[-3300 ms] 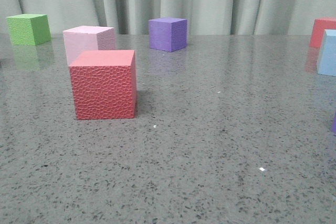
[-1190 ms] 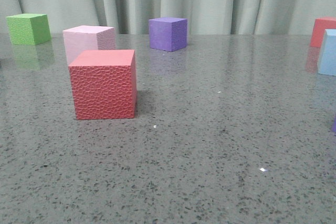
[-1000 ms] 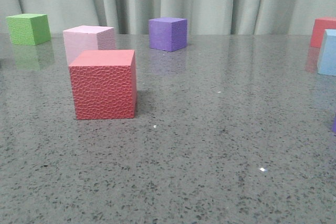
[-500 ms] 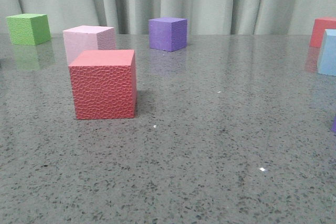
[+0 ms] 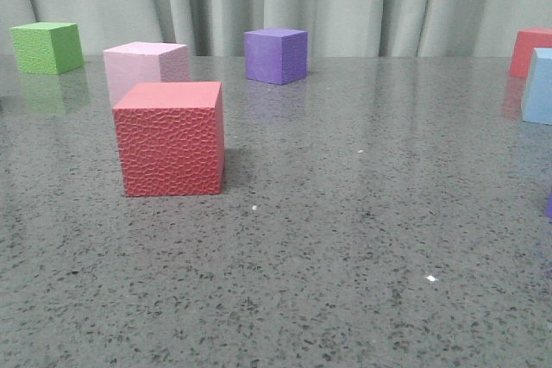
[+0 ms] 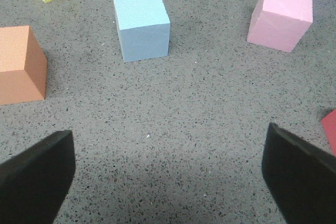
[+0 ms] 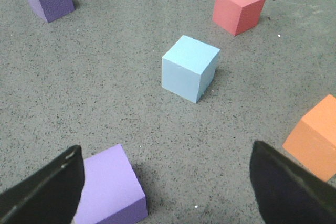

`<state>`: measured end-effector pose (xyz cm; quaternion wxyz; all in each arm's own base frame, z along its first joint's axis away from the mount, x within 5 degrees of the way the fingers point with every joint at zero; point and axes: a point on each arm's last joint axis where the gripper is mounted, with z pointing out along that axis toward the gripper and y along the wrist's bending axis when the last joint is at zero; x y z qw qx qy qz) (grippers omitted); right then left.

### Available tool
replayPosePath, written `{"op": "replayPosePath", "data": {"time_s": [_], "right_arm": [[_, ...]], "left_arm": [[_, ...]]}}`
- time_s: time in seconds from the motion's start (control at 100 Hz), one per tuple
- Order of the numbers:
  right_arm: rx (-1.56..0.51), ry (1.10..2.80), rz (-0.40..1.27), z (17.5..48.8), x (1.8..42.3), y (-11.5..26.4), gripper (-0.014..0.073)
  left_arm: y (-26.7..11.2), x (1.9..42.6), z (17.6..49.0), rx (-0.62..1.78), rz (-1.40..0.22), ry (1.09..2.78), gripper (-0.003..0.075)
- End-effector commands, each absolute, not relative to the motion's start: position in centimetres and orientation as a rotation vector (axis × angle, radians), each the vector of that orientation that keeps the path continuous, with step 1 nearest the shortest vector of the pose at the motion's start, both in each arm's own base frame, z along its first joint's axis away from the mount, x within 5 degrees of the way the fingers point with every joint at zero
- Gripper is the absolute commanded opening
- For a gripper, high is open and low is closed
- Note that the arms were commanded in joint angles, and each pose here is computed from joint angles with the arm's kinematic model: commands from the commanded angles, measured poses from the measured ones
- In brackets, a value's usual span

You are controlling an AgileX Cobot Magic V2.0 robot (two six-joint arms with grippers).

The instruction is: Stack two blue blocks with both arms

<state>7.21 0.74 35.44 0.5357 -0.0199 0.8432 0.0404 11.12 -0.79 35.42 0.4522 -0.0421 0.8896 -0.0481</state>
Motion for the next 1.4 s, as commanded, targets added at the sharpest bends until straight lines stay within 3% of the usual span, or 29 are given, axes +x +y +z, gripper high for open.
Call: {"op": "replayPosePath", "data": {"time_s": [0.0, 0.25, 0.6, 0.98, 1.39], "right_arm": [[-0.037, 1.900, 0.095, 37.1, 7.7, 0.7, 0.0634], [0.129, 1.935, 0.152, 38.6, 10.1, 0.5, 0.0634], [0.283, 2.103, 0.099, 40.1, 18.5, 0.3, 0.0634], [0.355, 2.255, 0.088, 39.3, 27.1, 0.8, 0.0634], [0.405, 2.393, 0.054, 36.0, 31.7, 1.0, 0.0634]], "left_arm": [[-0.9, 11.5, 37.0, -0.102, -0.139, 2.097, 0.0692], [-0.9, 11.5, 37.0, -0.102, -0.139, 2.097, 0.0692], [-0.9, 11.5, 37.0, -0.102, -0.139, 2.097, 0.0692], [-0.9, 11.5, 37.0, -0.102, -0.139, 2.097, 0.0692], [-0.9, 11.5, 37.0, -0.102, -0.139, 2.097, 0.0692]]}}
